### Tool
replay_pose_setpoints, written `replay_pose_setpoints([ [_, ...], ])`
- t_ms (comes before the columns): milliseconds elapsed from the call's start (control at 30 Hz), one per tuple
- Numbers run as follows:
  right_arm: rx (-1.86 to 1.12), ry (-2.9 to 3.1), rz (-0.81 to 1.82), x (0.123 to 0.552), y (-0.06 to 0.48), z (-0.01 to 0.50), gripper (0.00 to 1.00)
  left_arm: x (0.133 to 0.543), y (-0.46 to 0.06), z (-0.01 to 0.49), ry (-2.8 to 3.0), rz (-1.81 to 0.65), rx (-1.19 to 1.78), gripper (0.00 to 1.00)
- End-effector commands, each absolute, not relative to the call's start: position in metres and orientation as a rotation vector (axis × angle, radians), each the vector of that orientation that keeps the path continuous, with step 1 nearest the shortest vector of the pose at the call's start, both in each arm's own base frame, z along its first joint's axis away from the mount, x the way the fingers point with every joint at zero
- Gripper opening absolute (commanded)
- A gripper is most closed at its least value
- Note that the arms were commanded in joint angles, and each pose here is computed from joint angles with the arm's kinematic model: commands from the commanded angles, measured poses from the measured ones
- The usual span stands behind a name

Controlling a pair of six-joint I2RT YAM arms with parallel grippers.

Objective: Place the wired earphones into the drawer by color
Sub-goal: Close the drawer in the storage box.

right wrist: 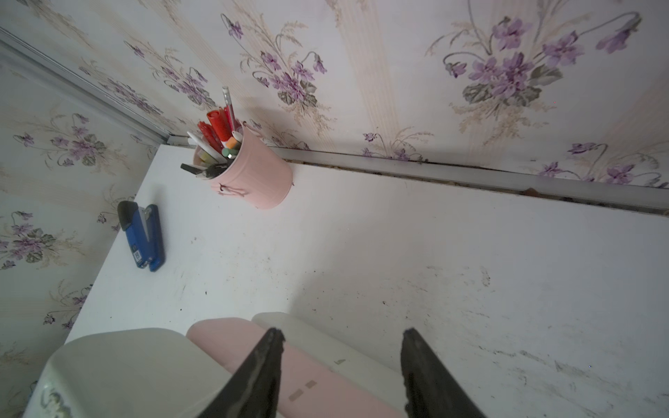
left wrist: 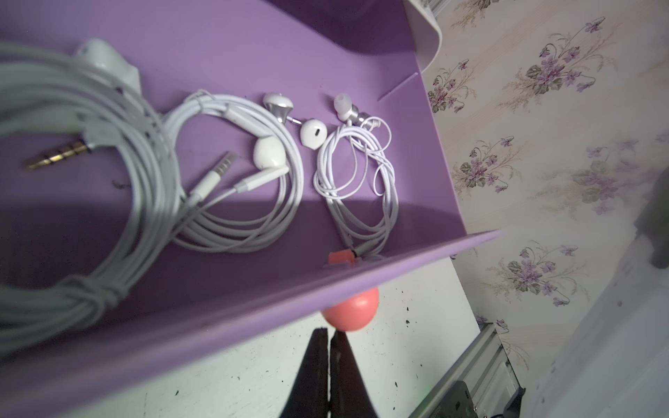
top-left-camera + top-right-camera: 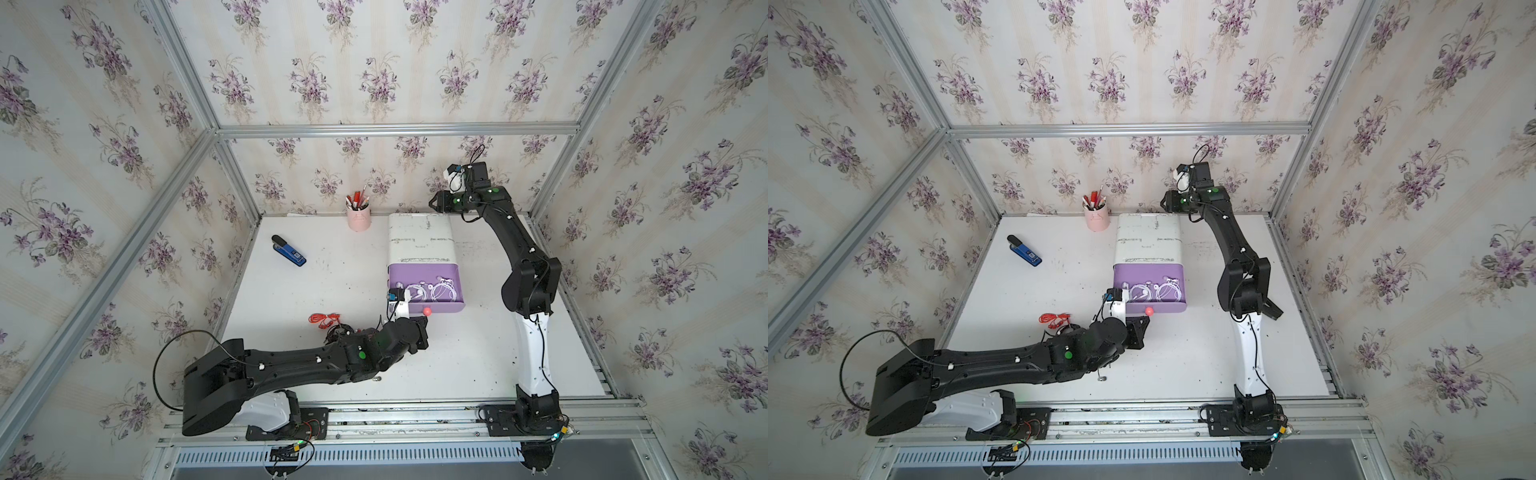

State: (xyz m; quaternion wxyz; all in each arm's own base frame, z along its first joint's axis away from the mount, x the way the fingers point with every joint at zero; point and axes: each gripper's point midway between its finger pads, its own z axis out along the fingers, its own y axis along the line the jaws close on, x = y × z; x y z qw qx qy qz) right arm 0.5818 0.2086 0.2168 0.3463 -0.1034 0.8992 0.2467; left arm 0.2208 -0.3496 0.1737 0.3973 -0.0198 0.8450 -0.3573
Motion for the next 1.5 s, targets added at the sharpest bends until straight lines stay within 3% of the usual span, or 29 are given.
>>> replay_pose_setpoints([
  [0,-0.320,2.354,0.627,0.576,0.211,0.208,0.56,0.233,-0.344,0.184,2.091,-0.843,-0.069,0.09],
  [833,-0.353,2.387,0.651,0.563,0.212,0.200,0.53,0.318,-0.342,0.195,2.020,-0.692,-0.156,0.10],
  [1033,-0.350,2.389,0.655,0.563,0.212,0.199,0.54,0.331,-0.339,0.189,2.039,-0.608,-0.233,0.22],
  [1300,-0.350,2.389,0.657,0.562,0.213,0.201,0.54,0.337,-0.336,0.189,2.051,-0.576,-0.252,0.58],
  [1467,-0.342,2.394,0.651,0.561,0.211,0.201,0.54,0.329,-0.336,0.186,2.076,-0.610,-0.228,0.62],
])
